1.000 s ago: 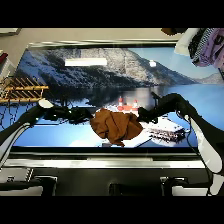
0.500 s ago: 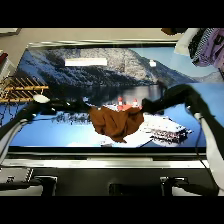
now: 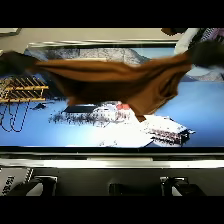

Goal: Fold the clothes and pants, and hang the long-sleeved shirts on hangers.

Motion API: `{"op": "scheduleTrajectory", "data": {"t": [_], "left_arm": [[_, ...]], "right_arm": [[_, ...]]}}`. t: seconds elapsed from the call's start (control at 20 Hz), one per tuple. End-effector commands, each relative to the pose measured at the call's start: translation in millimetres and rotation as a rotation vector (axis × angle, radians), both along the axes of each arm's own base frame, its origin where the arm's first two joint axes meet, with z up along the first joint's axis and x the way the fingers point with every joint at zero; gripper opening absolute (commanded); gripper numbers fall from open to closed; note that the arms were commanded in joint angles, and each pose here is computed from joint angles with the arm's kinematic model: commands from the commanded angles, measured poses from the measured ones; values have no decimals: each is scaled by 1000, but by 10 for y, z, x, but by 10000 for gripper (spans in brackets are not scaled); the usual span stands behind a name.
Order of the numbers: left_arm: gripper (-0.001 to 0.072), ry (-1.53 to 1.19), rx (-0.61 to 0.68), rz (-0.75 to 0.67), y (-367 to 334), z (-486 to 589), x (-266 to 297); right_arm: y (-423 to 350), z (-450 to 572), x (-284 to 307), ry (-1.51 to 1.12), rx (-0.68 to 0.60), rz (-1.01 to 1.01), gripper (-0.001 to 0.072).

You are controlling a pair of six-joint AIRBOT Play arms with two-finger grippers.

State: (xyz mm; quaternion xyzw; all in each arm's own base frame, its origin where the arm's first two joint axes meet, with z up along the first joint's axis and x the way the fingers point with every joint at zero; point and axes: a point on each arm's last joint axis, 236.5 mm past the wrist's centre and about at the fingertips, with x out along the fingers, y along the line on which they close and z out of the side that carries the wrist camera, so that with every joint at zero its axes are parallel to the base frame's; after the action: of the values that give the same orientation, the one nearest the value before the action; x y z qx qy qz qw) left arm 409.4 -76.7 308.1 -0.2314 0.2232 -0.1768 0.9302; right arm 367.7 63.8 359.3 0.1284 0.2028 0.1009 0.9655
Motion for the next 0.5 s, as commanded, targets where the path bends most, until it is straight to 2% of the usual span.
{"op": "scheduleTrajectory", "data": {"t": [0.0, 0.25, 0.45], "left_arm": [[10, -158, 79, 270, 550, 787, -617], [10, -287, 50, 294, 495, 1226, -1199], [10, -244, 53, 296, 526, 1093, -1026]], "right_arm": [[-286, 1019, -722, -324, 9, -114, 28], [-262, 1446, -1276, -467, 122, -110, 28], [-183, 1383, -1007, -429, 191, -91, 28]]}}
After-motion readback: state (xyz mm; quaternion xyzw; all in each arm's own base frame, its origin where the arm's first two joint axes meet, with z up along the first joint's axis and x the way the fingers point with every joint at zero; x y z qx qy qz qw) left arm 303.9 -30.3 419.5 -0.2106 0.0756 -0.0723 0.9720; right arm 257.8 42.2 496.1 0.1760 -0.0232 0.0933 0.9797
